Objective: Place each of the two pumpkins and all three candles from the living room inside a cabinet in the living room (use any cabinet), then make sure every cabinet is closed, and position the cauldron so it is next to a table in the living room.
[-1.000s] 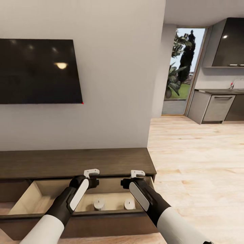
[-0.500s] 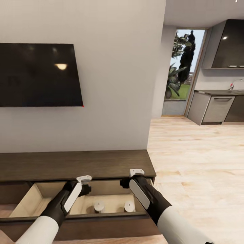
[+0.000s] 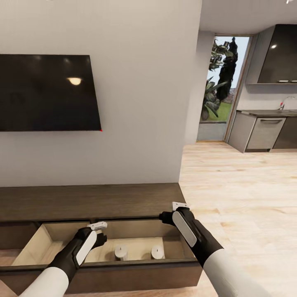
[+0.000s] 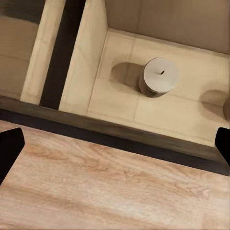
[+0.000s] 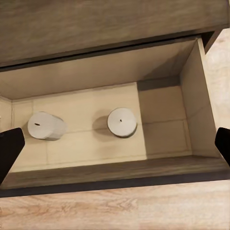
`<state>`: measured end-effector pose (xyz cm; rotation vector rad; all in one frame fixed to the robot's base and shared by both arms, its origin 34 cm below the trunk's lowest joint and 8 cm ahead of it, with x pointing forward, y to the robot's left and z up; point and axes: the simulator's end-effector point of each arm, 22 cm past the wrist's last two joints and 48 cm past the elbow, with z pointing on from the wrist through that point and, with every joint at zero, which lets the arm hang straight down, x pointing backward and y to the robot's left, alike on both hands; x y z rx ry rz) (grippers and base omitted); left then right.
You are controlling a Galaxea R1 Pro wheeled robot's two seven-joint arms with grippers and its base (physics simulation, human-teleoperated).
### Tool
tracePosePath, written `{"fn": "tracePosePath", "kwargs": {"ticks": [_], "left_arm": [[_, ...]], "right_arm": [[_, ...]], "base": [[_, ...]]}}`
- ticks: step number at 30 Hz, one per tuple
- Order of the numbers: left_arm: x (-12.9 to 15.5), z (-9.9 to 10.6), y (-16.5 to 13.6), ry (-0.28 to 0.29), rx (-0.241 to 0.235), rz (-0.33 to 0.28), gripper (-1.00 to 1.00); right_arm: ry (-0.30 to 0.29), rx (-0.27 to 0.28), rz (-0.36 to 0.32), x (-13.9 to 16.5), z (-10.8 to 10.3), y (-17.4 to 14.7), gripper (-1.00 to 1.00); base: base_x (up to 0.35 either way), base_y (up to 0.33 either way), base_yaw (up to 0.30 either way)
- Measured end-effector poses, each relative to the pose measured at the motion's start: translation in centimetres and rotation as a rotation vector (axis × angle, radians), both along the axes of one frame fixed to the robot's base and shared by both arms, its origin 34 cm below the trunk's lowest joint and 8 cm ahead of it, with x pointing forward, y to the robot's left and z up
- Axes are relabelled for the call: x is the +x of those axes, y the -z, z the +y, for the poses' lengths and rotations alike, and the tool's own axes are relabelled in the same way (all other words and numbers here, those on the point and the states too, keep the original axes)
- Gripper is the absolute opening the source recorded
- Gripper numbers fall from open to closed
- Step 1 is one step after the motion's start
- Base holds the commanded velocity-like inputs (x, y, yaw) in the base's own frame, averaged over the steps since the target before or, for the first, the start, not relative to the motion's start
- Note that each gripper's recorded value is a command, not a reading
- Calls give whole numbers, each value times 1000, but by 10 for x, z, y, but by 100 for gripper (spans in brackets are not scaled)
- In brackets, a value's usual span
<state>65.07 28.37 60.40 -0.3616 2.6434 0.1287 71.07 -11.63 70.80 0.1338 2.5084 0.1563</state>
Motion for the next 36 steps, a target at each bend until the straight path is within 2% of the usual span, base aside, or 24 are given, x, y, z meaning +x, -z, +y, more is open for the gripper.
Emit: {"fn": "tracePosePath", "kwargs": {"ticks": [20, 36], "left_arm": [[1, 2, -1, -2, 4, -7, 100], [0, 3, 0, -3, 2, 0, 100]], "right_arm": [[-1, 2, 3, 0, 0, 0, 100], [-3, -5, 3, -1, 3, 0, 100]], "base": [[-110, 0, 4], [-3, 0, 263]]}}
